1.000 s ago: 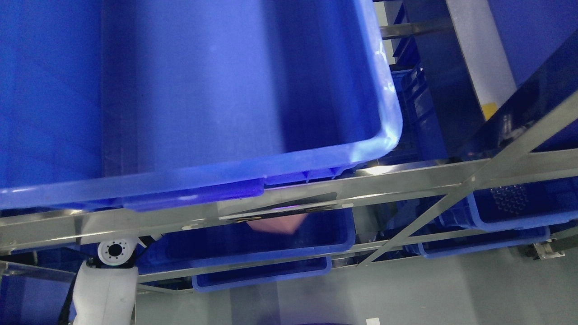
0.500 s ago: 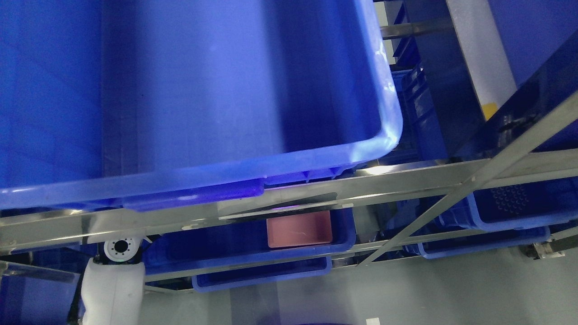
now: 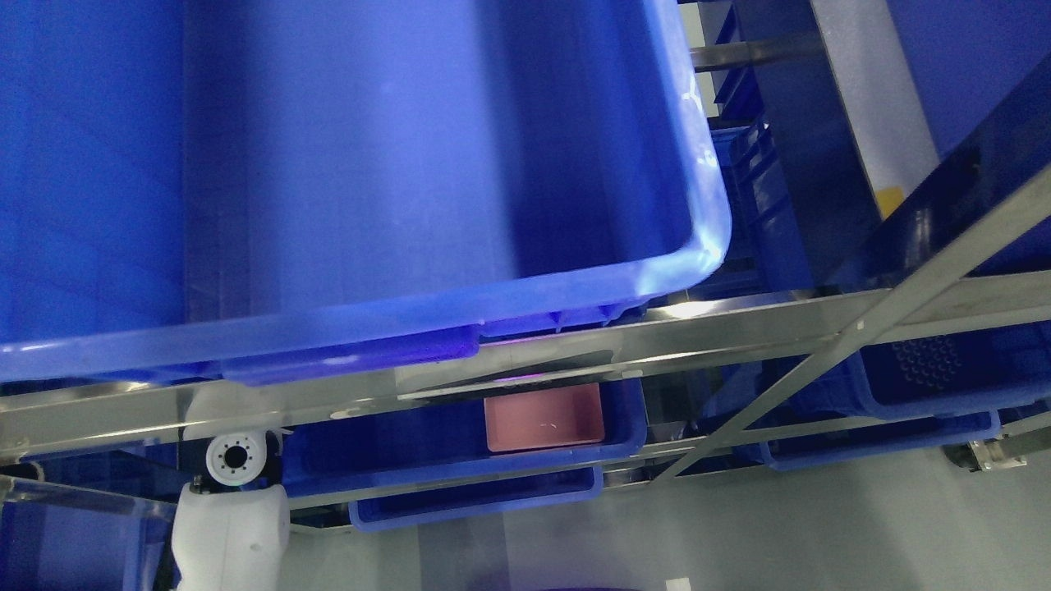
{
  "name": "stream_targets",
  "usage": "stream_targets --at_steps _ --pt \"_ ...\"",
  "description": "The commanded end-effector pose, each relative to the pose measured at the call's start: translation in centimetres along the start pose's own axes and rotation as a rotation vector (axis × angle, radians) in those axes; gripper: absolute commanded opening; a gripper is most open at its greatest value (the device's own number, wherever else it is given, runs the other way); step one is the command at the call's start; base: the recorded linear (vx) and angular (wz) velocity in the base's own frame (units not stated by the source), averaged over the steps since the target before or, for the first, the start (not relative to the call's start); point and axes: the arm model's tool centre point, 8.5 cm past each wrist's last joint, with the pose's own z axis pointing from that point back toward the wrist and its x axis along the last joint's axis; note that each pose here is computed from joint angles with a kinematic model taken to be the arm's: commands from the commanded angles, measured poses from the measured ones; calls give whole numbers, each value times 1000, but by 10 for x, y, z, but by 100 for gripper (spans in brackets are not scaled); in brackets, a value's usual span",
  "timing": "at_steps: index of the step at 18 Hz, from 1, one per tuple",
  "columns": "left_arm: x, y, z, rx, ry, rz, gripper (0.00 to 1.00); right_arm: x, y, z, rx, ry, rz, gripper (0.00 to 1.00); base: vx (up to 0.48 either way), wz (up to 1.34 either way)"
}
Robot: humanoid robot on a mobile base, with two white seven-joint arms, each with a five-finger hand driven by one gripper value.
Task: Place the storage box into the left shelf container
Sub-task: 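Release the pink box and withdraw the left hand from the bin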
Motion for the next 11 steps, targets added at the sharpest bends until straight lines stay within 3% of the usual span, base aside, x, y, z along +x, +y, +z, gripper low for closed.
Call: stream_targets --at_steps 1,5,11 --pt "38 -32 2 145 -103 122 99 10 -12 0 -24 -26 -21 100 0 0" --pt "48 -64 16 186 -97 180 99 10 -12 0 -24 -26 -21 100 0 0" --pt "52 -74 37 192 -108 189 100 10 -12 0 -22 -26 -21 100 0 0"
